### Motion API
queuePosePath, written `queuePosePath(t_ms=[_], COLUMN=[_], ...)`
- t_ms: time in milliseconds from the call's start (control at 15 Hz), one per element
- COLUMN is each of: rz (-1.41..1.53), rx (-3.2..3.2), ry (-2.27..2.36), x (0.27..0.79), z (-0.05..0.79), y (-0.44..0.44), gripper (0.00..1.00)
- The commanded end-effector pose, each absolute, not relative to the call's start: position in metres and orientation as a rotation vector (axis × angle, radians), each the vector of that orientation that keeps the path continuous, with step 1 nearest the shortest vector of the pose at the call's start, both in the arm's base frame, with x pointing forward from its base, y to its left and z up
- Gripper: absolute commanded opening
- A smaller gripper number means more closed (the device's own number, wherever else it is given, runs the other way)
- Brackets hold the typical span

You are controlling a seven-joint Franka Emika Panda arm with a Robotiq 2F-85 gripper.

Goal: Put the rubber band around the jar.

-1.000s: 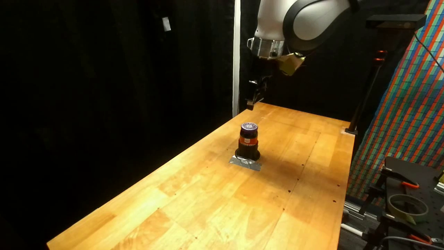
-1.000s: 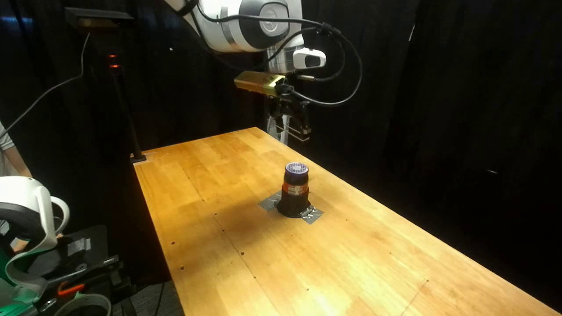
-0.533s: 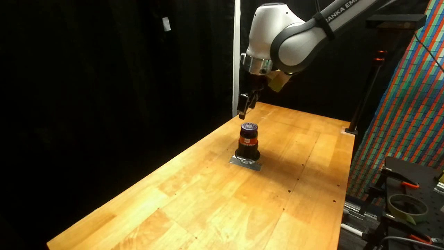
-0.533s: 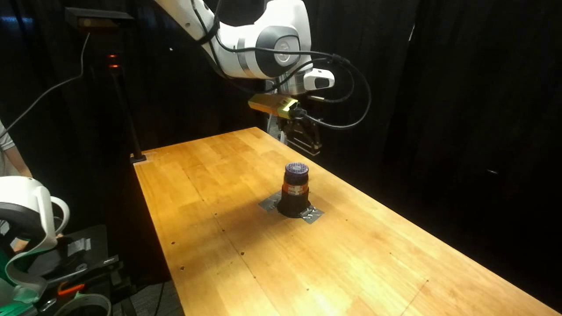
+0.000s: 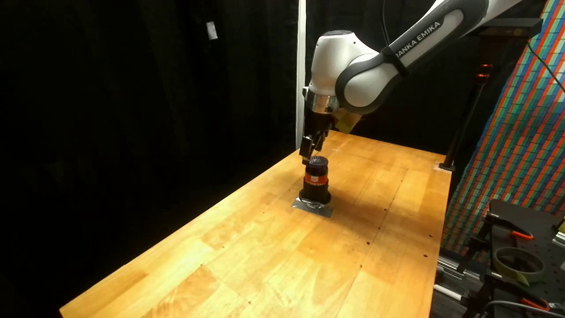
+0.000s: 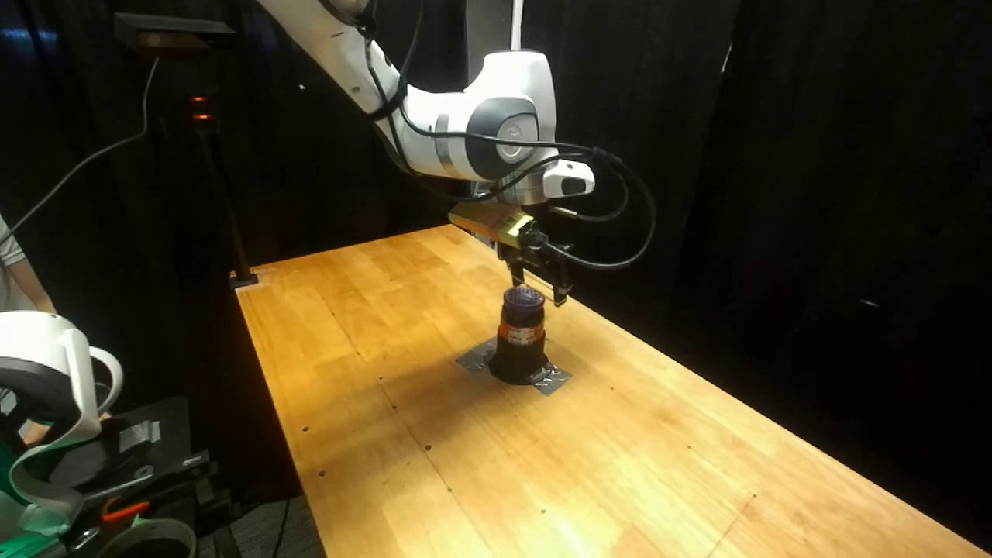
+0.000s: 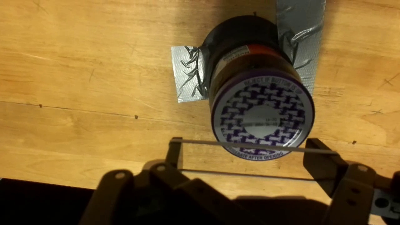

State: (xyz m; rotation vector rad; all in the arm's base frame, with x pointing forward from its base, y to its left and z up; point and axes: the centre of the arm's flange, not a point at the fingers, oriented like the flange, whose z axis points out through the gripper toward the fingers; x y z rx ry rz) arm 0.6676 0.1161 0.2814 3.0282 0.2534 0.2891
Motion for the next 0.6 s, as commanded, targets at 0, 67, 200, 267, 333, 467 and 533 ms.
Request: queuePosePath(t_ms=[0,67,200,267,333,467,533], rz=[0.324,0.322,0.319,0.322,0.325,0.320,0.324], rx=[3.034,3.035,3.039,3.042,3.042,3.045,3.045], ry=[0.241,0.242,0.238,0.241,0.237,0.237,0.237], x=[0.677,0.677,0.677,0.676,0.675,0.674,0.673], z=[0.277,0.275,0.271,0.268,0.266,0.263,0.262], y=[0.120,0.119,0.118,0.117,0.117,0.116,0.116], gripper=[1.00,1.00,1.00,1.00,1.00,1.00,1.00])
